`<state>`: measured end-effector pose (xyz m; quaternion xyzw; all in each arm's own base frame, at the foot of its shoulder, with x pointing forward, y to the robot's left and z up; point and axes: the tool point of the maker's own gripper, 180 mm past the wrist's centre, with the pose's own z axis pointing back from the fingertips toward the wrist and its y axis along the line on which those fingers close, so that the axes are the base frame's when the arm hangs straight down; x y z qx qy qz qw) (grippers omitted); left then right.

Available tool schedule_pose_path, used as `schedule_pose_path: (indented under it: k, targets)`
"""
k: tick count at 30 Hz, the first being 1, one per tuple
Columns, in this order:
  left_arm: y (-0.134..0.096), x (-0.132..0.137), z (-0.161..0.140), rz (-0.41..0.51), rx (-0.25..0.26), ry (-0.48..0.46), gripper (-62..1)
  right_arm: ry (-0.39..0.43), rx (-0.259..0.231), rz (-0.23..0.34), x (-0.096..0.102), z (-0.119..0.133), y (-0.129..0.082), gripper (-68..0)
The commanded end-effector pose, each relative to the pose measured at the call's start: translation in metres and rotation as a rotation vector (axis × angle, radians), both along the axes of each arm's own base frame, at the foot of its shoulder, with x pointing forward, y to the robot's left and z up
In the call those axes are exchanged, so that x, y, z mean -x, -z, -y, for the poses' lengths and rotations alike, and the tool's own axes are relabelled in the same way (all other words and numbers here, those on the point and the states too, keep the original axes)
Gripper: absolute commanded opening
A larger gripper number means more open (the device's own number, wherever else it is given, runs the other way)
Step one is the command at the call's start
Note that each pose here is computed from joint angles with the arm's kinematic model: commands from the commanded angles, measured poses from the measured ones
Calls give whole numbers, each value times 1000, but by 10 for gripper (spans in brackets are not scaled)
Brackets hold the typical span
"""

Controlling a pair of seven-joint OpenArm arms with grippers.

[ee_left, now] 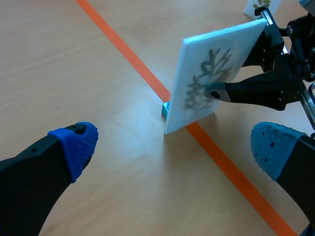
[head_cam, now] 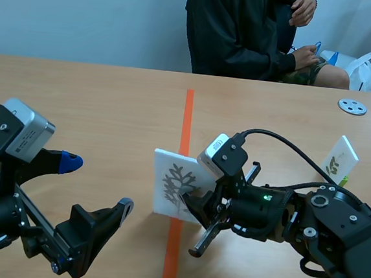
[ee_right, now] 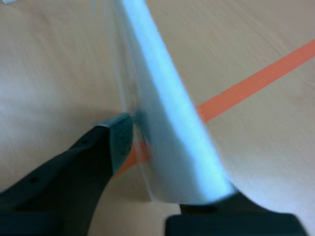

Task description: Sort the leaf by its shape. The table is split by an orange tape line. A compound leaf with several leaflets goes to the left side, a simple leaf with one blade goes to the right side. Return to the home posture when a red brick is placed on the table.

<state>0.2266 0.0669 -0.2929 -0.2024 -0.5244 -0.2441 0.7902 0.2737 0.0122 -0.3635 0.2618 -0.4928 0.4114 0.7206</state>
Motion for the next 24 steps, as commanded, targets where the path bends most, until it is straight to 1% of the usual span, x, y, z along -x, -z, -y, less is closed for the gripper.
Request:
schedule_pose_path:
  k: [1,3,7,11,14,16,19,21,24]
  targets:
    - [-14,-4,2,43,20,1,14,12,-22,44,-10,4,-15,-620]
    - [-14,-4,2,43,20,1,14,20,-28,52,-13,6,-18,-651]
    - [-14,-4,2,43,20,1,14,45,-35,78,-22,13,-27,-656]
    - [-14,-4,2,43,20,1,14,58,-53,124,-31,21,-47,-656]
    - [-14,-4,2,43,20,1,14,47,-67,148,-33,26,-63,-656]
    - [-14,-4,2,42,20,1,14,54,-66,166,-34,32,-73,-656]
    - [-14,-4,2,42,20,1,14,88,-80,189,-34,45,-87,-656]
    - [-14,-4,2,42,20,1,14,134,-107,194,-36,57,-96,-656]
    - [-14,-4,2,42,19,1,14,205,-143,173,-38,76,-103,-655]
